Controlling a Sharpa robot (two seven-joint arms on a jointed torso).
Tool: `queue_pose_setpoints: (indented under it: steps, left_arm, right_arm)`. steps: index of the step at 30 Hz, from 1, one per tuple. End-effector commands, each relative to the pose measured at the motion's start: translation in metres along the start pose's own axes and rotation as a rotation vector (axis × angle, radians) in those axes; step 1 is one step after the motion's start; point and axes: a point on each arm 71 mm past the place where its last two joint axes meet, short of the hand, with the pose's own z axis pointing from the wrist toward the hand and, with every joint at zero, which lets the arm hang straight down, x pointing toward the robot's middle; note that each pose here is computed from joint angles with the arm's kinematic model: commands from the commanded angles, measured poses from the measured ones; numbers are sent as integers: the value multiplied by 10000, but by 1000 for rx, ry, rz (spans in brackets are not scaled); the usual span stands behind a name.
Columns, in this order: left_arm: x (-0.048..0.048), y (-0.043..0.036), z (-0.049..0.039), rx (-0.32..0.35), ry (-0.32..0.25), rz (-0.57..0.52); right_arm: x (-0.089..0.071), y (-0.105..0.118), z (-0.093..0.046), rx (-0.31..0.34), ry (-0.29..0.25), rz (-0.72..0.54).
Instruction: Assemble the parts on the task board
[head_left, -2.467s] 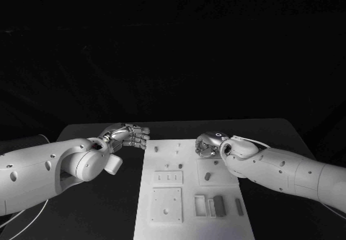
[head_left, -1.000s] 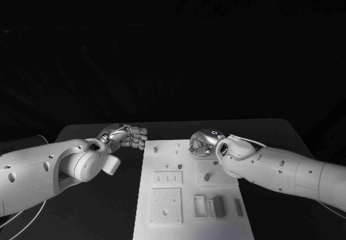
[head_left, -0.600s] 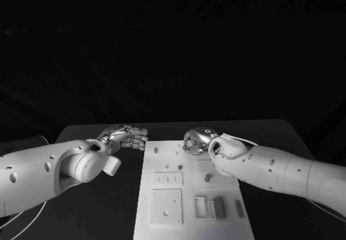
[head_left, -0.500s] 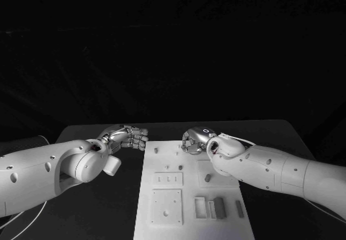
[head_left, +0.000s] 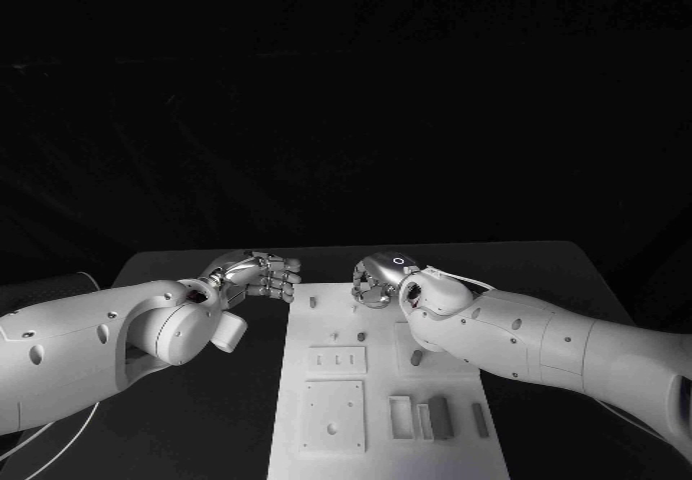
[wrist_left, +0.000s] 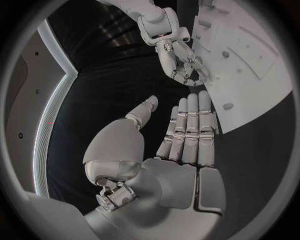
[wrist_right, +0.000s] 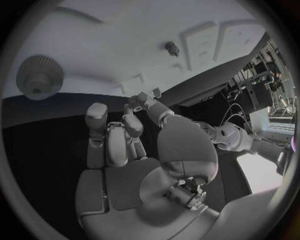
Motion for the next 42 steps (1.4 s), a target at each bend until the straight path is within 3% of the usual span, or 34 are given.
queue_pose_setpoints:
  steps: [1,42]
  left_arm:
    - [31,-14,14,8,19,-5]
    - [58,-14,36,6,23,-3]
  right_arm:
    - [-14,14,25,8,-22,-27]
    - [9,17,142,24,-17,-72]
